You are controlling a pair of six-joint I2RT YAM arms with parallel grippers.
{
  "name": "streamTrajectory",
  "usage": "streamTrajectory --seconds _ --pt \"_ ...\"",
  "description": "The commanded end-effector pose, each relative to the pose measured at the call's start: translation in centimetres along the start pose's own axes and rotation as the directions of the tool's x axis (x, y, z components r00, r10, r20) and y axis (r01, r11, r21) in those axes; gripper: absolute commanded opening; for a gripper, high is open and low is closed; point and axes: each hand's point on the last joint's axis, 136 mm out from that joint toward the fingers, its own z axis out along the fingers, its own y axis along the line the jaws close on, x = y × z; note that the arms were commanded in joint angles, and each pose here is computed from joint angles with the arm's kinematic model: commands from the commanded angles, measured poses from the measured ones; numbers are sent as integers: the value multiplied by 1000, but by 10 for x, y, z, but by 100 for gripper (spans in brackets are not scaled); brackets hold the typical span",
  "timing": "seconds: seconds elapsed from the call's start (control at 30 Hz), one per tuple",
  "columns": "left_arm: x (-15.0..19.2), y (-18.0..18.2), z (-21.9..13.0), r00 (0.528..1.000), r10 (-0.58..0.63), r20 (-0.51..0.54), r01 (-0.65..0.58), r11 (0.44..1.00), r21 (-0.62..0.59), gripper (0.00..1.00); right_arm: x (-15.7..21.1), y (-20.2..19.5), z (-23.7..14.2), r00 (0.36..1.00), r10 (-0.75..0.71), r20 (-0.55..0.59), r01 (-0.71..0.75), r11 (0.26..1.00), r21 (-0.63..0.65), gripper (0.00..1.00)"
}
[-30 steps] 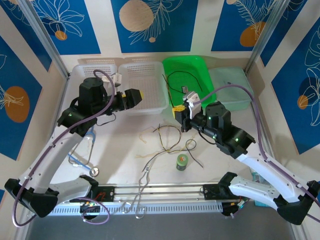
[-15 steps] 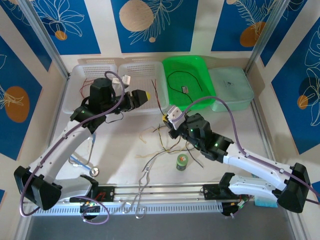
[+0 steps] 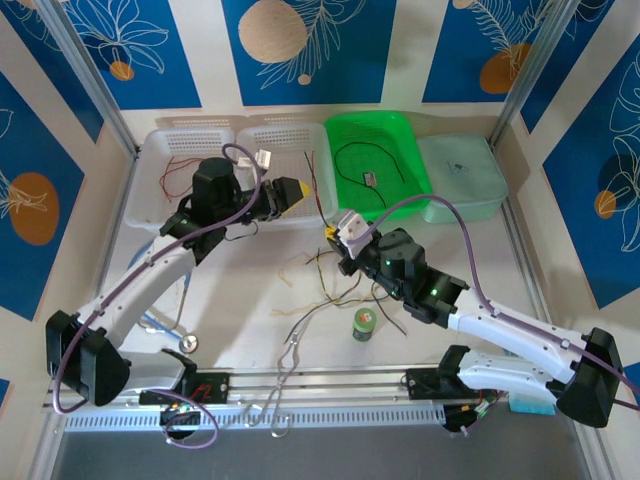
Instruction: Untangle the cables
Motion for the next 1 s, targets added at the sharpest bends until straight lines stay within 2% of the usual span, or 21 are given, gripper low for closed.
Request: streamTrajectory --seconds 0.0,0.43,0.63,0.87,0.97 --pt "-5 -24 -1 1000 27 8 -28 995 93 43 -11 0 -8 998 34 46 -33 999 -11 0" --pt "-7 -21 8 1000 -10 9 9 992 124 37 -14 2 -10 998 42 51 -40 999 -30 0" --pt "-8 -11 12 999 -38 22 36 993 112 30 -15 5 -11 998 45 50 -42 998 -45 0" --pt "-7 -9 15 999 -44 18 42 992 118 28 -15 7 -12 998 45 46 -42 998 -55 0" --pt "-7 -8 15 999 -45 16 43 993 114 24 -16 8 -12 998 46 49 -43 997 -58 0"
